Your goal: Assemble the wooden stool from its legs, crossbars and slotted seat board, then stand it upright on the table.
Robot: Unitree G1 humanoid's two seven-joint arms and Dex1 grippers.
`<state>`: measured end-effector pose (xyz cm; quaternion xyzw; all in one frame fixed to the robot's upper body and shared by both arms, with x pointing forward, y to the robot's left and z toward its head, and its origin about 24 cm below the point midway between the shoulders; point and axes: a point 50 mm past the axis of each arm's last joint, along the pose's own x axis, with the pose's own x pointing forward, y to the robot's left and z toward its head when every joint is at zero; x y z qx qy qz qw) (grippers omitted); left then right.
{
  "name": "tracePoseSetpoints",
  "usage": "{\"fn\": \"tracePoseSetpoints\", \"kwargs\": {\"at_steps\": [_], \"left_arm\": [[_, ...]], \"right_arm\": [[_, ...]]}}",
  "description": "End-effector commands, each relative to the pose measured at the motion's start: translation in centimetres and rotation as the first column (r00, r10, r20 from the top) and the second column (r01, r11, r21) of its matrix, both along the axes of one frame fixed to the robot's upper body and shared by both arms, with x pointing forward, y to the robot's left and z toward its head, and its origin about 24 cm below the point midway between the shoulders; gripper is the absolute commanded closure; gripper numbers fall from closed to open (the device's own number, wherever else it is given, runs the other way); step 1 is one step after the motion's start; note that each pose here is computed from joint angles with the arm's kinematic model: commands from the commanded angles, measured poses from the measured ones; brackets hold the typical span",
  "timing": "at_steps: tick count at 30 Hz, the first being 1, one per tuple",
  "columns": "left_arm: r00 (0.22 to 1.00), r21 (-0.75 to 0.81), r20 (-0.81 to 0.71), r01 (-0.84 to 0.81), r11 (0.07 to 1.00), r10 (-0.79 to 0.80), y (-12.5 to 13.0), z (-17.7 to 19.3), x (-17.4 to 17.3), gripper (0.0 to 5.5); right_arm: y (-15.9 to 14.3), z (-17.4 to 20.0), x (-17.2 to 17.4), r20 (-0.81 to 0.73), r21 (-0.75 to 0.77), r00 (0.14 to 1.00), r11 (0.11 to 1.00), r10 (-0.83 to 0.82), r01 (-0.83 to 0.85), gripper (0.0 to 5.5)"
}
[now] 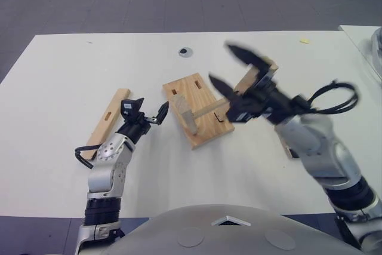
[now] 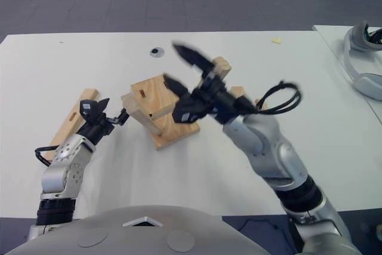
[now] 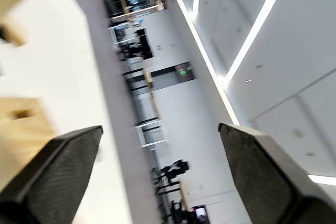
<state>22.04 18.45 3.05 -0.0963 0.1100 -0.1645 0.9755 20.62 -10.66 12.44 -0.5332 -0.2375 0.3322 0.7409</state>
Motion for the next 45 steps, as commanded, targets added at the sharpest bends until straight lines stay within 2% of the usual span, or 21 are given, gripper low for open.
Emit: {"fn": "tracePoseSetpoints", "kwargs": {"at_steps": [1, 5, 10, 14, 18, 21, 23, 25, 27, 28, 29, 31, 38, 45], "left_arm": [[0.998, -0.005, -0.020, 0.052, 0.999, -0.052, -0.3, -0.3, -0.2, 0.39], [0.998, -0.006, -0.030, 0.062, 0.998, -0.062, -0.5, -0.7, -0.6, 0.39], [0.998, -0.007, -0.023, 0.054, 0.999, -0.054, -0.7, -0.8, -0.3, 0.39], [0.999, 0.008, -0.041, 0.030, 1.000, -0.029, -0.3, -1.4, 0.1, 0.39], [1.000, 0.026, -0.015, 0.026, 0.999, -0.025, -0.1, -1.2, 0.7, 0.39], [1.000, 0.027, -0.006, 0.026, 0.999, -0.026, -0.1, -1.1, 0.9, 0.39], [1.000, 0.026, -0.007, 0.028, 0.999, -0.027, -0.1, -1.2, 0.7, 0.39], [0.999, 0.023, -0.008, 0.032, 0.999, -0.032, -0.1, -1.2, 0.7, 0.39], [0.999, 0.023, -0.009, 0.041, 0.999, -0.041, -0.2, -1.1, 0.7, 0.39], [0.999, 0.026, -0.009, 0.045, 0.999, -0.045, -0.2, -1.0, 0.8, 0.39], [0.999, 0.028, -0.009, 0.045, 0.999, -0.045, -0.1, -1.0, 0.8, 0.39], [1.000, -0.037, 0.005, 0.007, 0.999, -0.007, 0.0, -0.3, 1.0, 0.39], [1.000, -0.029, 0.015, 0.022, 0.999, -0.022, -0.4, -0.2, 1.2, 0.39], [1.000, -0.037, 0.027, 0.003, 0.999, -0.002, -0.5, -0.2, 1.4, 0.39]], "right_arm": [[-0.9, -5.0, -0.4, -0.302, -0.144, 0.950, 0.989, -0.077, 0.034, 1.38], [-0.9, -3.8, 0.6, -0.274, -0.104, 0.956, 0.992, -0.103, 0.077, 1.38], [-0.7, 0.5, 2.6, -0.149, 0.064, 0.979, 0.987, -0.137, 0.148, 1.38], [-0.9, 2.4, 3.8, -0.149, 0.185, 0.970, 0.959, -0.190, 0.216, 1.38], [-0.6, 6.0, 4.7, 0.046, 0.231, 0.978, 0.955, -0.203, 0.187, 1.38], [-0.9, 10.2, 5.0, 0.280, 0.270, 0.930, 0.949, -0.239, 0.163, 1.38], [-0.8, 11.1, 4.6, 0.363, 0.266, 0.901, 0.953, -0.236, 0.143, 1.38], [-0.2, 7.4, 4.5, 0.280, 0.168, 0.941, 0.974, -0.192, 0.149, 1.38], [-0.5, -0.9, 3.9, -0.017, -0.024, 0.982, 0.982, -0.187, 0.187, 1.38], [-1.5, -5.7, 3.0, -0.222, -0.118, 0.946, 0.969, -0.238, 0.216, 1.38], [-2.1, -8.4, 1.9, -0.327, -0.166, 0.907, 0.961, -0.265, 0.220, 1.38], [-2.6, -9.2, 1.3, -0.395, -0.142, 0.871, 0.956, -0.293, 0.257, 1.38], [-2.3, -4.3, 4.0, -0.239, -0.012, 0.928, 0.957, -0.285, 0.291, 1.38], [-1.3, 7.3, 6.7, 0.046, 0.347, 0.966, 0.911, -0.253, 0.222, 1.38]]}}
